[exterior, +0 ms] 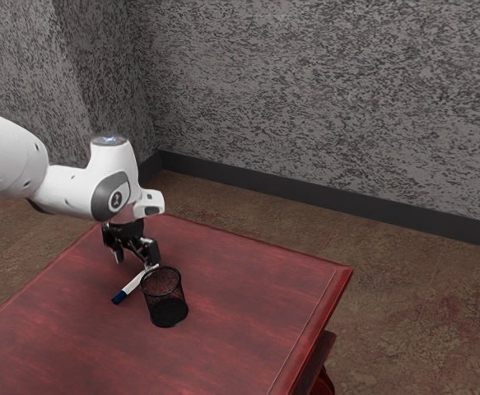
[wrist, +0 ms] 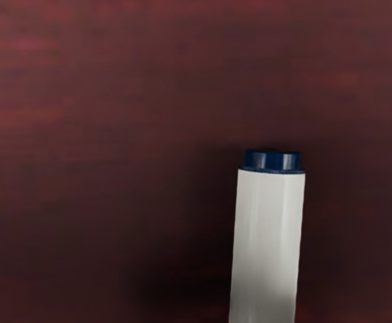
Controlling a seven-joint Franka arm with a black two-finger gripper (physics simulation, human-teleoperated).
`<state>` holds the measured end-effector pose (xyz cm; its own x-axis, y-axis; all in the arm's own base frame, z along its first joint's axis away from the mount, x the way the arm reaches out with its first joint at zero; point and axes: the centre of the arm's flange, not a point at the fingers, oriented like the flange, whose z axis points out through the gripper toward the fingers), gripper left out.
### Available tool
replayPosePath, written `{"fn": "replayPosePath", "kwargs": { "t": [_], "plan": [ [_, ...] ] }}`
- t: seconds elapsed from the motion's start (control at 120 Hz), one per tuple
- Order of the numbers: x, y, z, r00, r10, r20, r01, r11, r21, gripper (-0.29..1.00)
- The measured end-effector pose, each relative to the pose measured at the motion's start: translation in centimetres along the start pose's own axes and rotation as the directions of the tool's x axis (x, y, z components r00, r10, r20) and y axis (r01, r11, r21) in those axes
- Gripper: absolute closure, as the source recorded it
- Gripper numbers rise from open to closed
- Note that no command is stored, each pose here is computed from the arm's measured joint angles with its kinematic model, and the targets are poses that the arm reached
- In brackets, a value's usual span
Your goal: Put the marker into the pen holder.
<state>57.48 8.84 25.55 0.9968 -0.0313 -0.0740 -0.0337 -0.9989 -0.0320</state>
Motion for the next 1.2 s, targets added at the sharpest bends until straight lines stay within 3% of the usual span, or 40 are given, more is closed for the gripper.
{"fn": "replayPosePath", "kwargs": {
  "t": [0.258, 0.583, 1.2],
  "plan": [
    [0.08, 0.14, 0.63, 1.000, 0.013, 0.009, -0.013, 1.000, -0.001, 0.01],
    [0.09, 0.17, 0.53, 1.000, 0.023, 0.008, -0.023, 1.000, -0.002, 0.39],
    [0.12, 0.43, 0.71, 0.999, 0.036, 0.007, -0.036, 0.999, 0.000, 0.68]
  ]
}}
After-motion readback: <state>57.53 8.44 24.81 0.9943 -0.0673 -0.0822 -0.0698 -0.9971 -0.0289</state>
